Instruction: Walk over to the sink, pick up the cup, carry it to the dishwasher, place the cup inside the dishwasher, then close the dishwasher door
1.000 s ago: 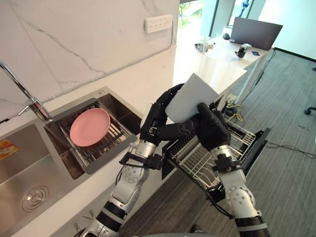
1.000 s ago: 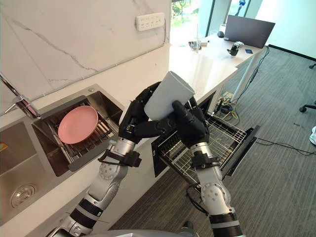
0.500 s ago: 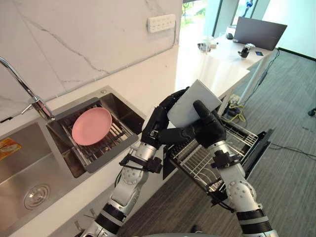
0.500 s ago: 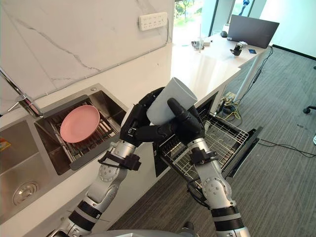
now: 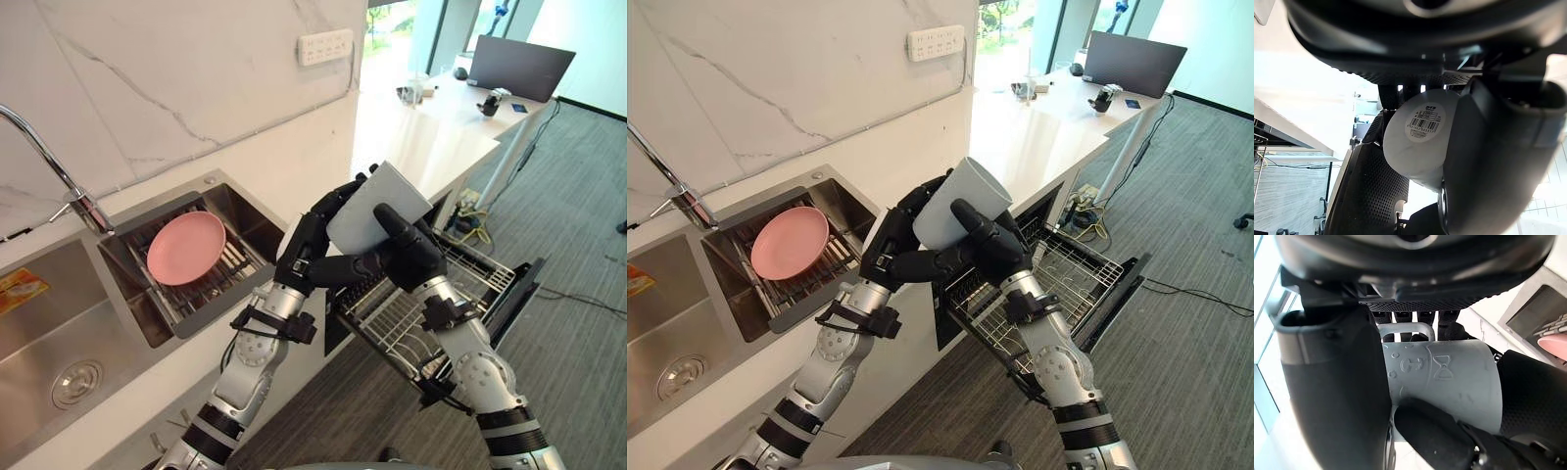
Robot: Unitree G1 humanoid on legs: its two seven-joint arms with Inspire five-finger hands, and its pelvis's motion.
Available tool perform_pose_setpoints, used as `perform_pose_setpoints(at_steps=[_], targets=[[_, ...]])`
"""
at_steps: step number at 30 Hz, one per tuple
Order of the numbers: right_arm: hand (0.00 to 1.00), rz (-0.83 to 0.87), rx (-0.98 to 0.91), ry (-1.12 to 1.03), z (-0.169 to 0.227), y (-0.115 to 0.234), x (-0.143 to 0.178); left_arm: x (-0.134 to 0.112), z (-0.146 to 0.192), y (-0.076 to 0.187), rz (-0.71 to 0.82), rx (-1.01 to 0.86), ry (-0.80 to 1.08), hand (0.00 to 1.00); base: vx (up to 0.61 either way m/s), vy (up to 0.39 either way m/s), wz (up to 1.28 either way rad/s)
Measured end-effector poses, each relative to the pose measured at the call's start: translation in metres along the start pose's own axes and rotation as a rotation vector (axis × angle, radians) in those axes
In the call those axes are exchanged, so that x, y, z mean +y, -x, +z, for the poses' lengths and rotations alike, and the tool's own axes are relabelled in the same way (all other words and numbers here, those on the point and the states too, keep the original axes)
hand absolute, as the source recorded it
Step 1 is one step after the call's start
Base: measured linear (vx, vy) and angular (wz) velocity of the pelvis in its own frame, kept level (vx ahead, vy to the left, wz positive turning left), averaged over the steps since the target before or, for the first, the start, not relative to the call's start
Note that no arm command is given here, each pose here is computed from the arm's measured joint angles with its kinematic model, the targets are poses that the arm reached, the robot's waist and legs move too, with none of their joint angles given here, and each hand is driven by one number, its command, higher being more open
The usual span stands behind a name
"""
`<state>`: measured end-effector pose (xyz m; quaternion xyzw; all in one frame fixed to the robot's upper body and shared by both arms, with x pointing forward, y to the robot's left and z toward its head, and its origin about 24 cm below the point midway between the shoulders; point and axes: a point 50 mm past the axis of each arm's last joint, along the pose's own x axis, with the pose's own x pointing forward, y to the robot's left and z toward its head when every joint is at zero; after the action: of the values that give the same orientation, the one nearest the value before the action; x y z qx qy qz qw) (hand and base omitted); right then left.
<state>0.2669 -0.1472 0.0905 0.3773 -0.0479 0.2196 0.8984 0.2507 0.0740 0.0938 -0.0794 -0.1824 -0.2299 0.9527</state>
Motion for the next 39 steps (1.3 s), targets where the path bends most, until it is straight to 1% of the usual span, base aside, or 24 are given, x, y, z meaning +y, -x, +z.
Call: perform_pose_setpoints(at_steps=[5, 6, 9, 12, 17, 19, 20, 21, 23, 25, 28, 31, 35, 37, 39], targets=[[0.00, -0.036, -0.035, 0.028, -0.002, -0.003, 0.004, -0.002, 0.001, 0.002, 0.026, -0.006, 0.009, 0.00, 0.00, 0.000, 0.00], [0.00, -0.041, -0.039, 0.031, -0.003, -0.004, 0.006, -0.002, 0.002, 0.002, 0.036, -0.008, 0.002, 1.00, 0.00, 0.000, 0.00], [0.00, -0.059, -0.057, 0.057, -0.003, -0.006, 0.009, -0.002, 0.003, 0.002, 0.053, -0.013, -0.039, 1.00, 0.00, 0.000, 0.00], [0.00, -0.097, -0.081, 0.095, -0.004, -0.007, 0.015, -0.001, 0.003, 0.003, 0.075, -0.015, -0.121, 1.00, 0.00, 0.000, 0.00], [0.00, -0.159, -0.130, 0.137, -0.003, -0.009, 0.019, -0.003, 0.002, 0.003, 0.074, -0.008, -0.174, 1.00, 0.00, 0.000, 0.00], [0.00, -0.215, -0.188, 0.147, 0.001, -0.008, 0.019, -0.008, -0.001, 0.004, 0.060, 0.006, -0.197, 1.00, 0.00, 0.000, 0.00], [0.00, -0.267, -0.246, 0.147, 0.005, -0.008, 0.018, -0.012, -0.004, 0.007, 0.044, 0.019, -0.202, 1.00, 0.00, 0.000, 0.00], [0.00, -0.335, -0.317, 0.130, 0.013, -0.007, 0.015, -0.016, -0.007, 0.011, 0.025, 0.037, -0.204, 1.00, 0.00, 0.000, 0.00], [0.00, -0.416, -0.435, 0.106, 0.030, -0.005, 0.010, -0.027, -0.015, 0.020, -0.013, 0.077, -0.201, 1.00, 0.00, 0.000, 0.00], [0.00, -0.461, -0.531, 0.098, 0.044, -0.001, 0.006, -0.033, -0.020, 0.026, -0.039, 0.108, -0.204, 1.00, 0.00, 0.000, -0.02], [0.00, -0.521, -0.644, 0.082, 0.061, 0.008, 0.003, -0.032, -0.020, 0.026, -0.029, 0.110, -0.222, 1.00, 0.00, 0.000, -0.05], [0.00, -0.547, -0.682, 0.079, 0.067, 0.012, 0.000, -0.029, -0.018, 0.024, -0.005, 0.093, -0.245, 1.00, 0.00, 0.000, 0.00], [0.00, -0.590, -0.721, 0.086, 0.075, 0.020, -0.007, -0.024, -0.005, 0.019, 0.028, 0.039, -0.195, 1.00, 0.00, 0.000, 0.02], [0.00, -0.611, -0.744, 0.093, 0.080, 0.024, -0.011, -0.022, -0.001, 0.019, 0.007, 0.035, -0.103, 1.00, 0.00, 0.000, 0.00], [0.00, -0.644, -0.781, 0.132, 0.088, 0.031, -0.016, -0.025, -0.006, 0.024, -0.061, 0.078, 0.040, 1.00, 0.00, 0.000, 0.00]])
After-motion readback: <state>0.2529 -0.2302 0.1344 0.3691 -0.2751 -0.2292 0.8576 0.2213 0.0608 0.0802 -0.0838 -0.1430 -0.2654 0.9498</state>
